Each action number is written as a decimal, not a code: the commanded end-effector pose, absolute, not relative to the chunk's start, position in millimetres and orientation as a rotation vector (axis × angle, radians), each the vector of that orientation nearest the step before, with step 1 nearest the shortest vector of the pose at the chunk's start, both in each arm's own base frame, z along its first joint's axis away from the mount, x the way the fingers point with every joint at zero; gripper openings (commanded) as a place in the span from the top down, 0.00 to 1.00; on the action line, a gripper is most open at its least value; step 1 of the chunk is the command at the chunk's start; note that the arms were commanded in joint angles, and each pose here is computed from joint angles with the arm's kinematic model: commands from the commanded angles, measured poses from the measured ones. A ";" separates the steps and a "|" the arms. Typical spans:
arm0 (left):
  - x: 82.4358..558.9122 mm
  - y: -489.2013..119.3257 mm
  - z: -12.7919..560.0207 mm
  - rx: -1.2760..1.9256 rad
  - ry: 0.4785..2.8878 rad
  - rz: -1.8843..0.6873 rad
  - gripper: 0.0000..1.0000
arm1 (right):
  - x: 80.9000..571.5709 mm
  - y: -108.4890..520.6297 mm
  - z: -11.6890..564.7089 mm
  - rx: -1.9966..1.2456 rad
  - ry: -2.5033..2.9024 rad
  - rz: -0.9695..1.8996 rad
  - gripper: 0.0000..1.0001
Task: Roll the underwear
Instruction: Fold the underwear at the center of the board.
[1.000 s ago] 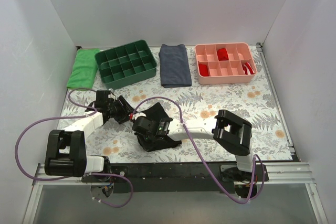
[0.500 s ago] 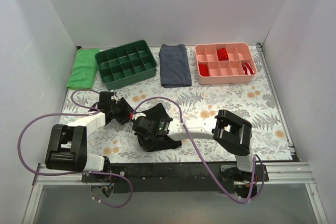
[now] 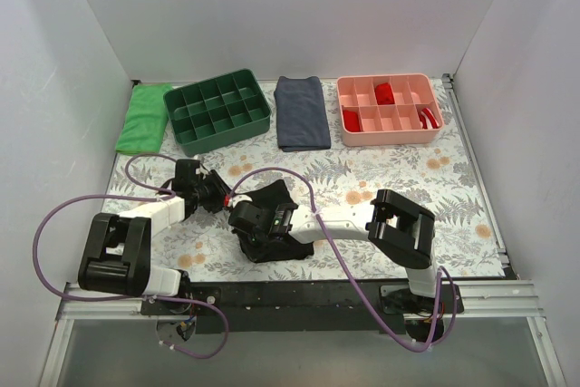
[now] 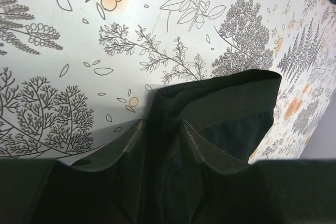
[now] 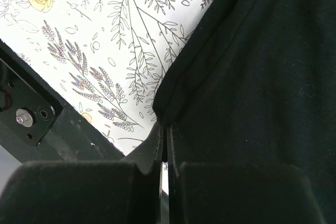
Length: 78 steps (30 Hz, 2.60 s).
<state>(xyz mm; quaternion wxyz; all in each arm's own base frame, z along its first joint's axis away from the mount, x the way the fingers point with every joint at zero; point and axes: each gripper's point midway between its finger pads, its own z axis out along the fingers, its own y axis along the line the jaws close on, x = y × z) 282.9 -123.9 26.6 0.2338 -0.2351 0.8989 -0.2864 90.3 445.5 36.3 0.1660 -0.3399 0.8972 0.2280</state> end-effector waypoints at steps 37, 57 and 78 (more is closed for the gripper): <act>286.4 -126.6 82.1 -0.658 2.495 -0.674 1.00 | 80.7 435.8 115.5 -0.873 2.394 1.040 0.99; 303.3 -210.5 95.2 -0.350 2.643 -0.397 1.00 | 90.2 370.0 95.4 -0.545 2.405 1.219 0.99; 308.0 -265.9 71.3 -0.183 2.727 -0.311 1.00 | 93.2 318.1 48.3 -0.216 2.564 1.106 0.99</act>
